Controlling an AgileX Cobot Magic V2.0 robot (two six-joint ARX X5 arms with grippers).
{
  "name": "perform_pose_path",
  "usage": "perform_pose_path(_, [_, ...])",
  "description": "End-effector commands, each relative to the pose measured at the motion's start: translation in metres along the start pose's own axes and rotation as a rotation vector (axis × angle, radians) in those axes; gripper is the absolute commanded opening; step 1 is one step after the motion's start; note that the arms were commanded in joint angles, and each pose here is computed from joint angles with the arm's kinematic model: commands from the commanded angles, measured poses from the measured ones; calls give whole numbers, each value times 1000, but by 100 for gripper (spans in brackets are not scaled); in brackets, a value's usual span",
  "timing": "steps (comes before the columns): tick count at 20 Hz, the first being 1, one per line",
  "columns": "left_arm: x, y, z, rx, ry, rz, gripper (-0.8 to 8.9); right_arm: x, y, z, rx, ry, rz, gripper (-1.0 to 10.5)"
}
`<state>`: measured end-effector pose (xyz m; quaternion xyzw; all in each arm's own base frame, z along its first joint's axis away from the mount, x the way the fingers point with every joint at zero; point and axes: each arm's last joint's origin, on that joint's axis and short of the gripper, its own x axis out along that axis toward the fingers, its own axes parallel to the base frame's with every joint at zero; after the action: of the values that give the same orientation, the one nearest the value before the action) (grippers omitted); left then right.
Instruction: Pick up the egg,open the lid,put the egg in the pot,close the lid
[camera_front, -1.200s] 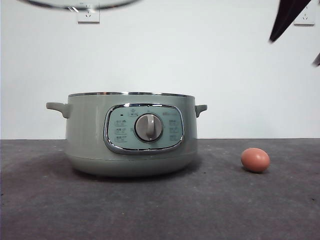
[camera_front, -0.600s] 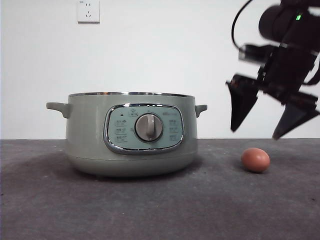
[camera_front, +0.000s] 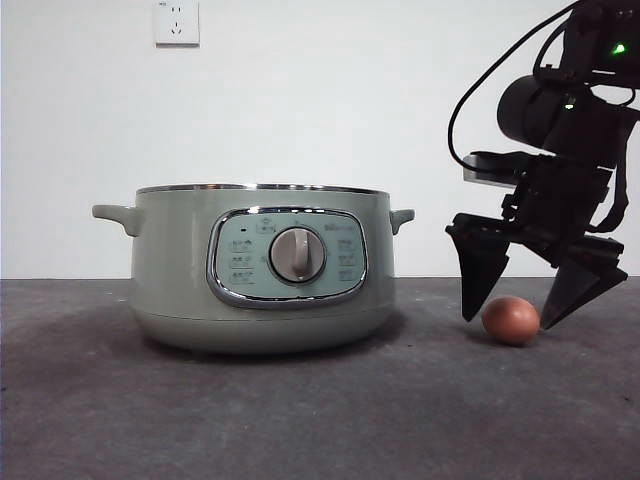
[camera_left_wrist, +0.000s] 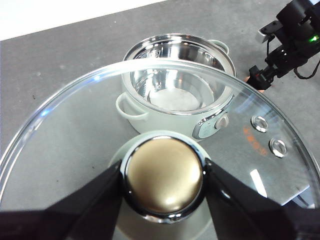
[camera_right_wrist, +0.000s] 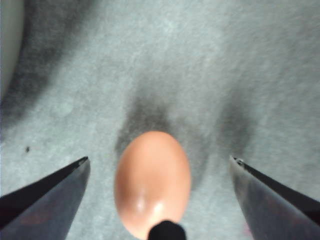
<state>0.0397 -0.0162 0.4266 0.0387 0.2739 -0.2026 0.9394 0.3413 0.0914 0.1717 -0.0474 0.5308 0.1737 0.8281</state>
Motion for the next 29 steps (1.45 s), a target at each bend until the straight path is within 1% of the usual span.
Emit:
perform_pose_path(1, [-4, 0, 4, -5, -61, -1, -8, 6, 6, 0, 3, 13, -7, 347])
perform_pose_path(2, [-4, 0, 4, -5, -61, -1, -8, 6, 8, 0, -2, 13, -8, 230])
perform_pose_path(3, [-4, 0, 4, -5, -62, -1, -8, 7, 10, 0, -4, 14, -7, 149])
perform_pose_path(5, [-4, 0, 4, -5, -61, -1, -8, 7, 10, 0, 16, 15, -10, 81])
perform_pose_path(7, [-4, 0, 4, -4, -61, -1, -8, 7, 10, -1, 25, 19, -10, -19])
perform_pose_path(10, [-4, 0, 4, -4, -60, -2, -8, 6, 10, -1, 26, 21, -10, -16])
perform_pose_path(13, [-4, 0, 4, -5, -59, -2, -8, -5, 11, 0, 24, 5, -10, -16])
perform_pose_path(15, [-4, 0, 4, -3, -59, -2, -8, -27, 14, 4, 23, -51, -10, -16])
perform_pose_path(19, [-4, 0, 4, 0, -60, -2, -8, -84, 22, 11, 8, -222, -4, -16])
perform_pose_path(21, [-4, 0, 4, 0, -59, -2, -8, -111, 32, 17, -20, -310, 8, -16])
perform_pose_path(23, [-4, 0, 4, 8, -59, -2, -8, -133, 48, 29, -61, -382, 33, -16])
perform_pose_path(26, [-4, 0, 4, 12, -57, -4, -8, -151, 82, 51, -143, -461, 96, -16])
perform_pose_path(29, [-4, 0, 3, 17, -51, -6, -8, -148, 121, 75, -219, -488, 157, -16])
